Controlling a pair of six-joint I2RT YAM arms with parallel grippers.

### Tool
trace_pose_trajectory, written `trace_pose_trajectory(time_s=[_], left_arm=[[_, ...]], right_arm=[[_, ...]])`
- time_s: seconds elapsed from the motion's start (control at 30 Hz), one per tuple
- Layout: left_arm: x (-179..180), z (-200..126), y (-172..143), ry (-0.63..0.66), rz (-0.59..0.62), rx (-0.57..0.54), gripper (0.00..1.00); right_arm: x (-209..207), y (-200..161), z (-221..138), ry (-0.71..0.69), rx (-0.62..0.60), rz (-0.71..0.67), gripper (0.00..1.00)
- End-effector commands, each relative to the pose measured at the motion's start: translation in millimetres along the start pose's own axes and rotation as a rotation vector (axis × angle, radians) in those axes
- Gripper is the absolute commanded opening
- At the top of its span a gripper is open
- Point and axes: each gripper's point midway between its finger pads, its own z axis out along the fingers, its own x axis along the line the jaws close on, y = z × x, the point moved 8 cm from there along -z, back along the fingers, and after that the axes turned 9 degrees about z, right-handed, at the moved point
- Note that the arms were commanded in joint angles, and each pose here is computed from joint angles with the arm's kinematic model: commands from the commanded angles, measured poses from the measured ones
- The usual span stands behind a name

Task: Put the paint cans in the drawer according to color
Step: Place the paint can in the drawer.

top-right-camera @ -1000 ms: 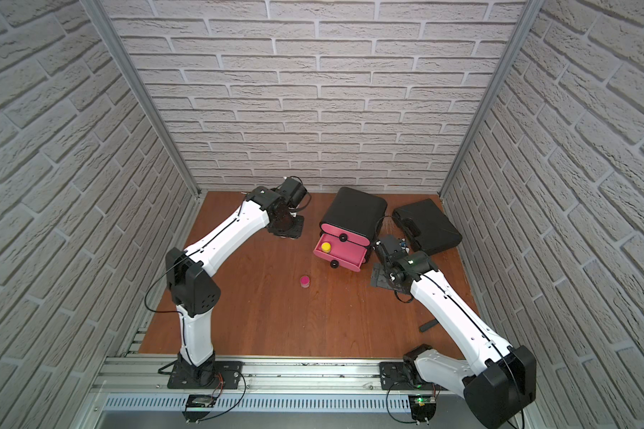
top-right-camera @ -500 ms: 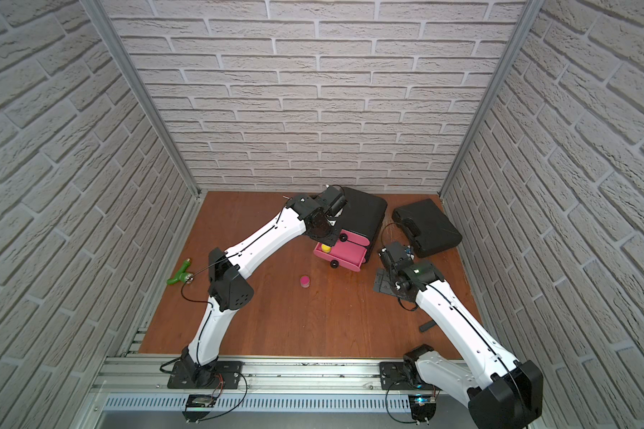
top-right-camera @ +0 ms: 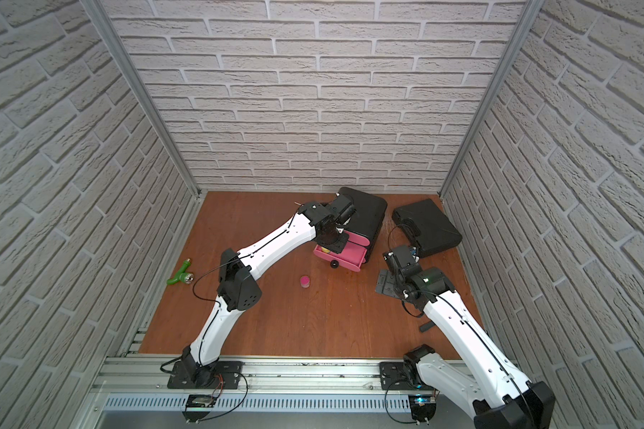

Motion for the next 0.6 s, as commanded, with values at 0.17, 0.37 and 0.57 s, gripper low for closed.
trace_pose_trajectory(time_s=[0.17,0.37,0.57], left_arm=[[-7.6,15.8,7.6,-0.030,0.011,-0.020,0.33],[-8.4,21.0,8.1,-0.032,0.014,-0.018,0.46],[-7.9,11.1,9.5,-0.038,0.015,-0.036,0.47]], right_arm=[[-7.7,-4.8,-4.3,-0.005,0.005,0.011,1.00],[-9.5,-3.6,-9.8,0.014,-0.019,0.012,1.00],[-5.3,2.0,-16.0,0.032,-0.030,-0.004,1.00]])
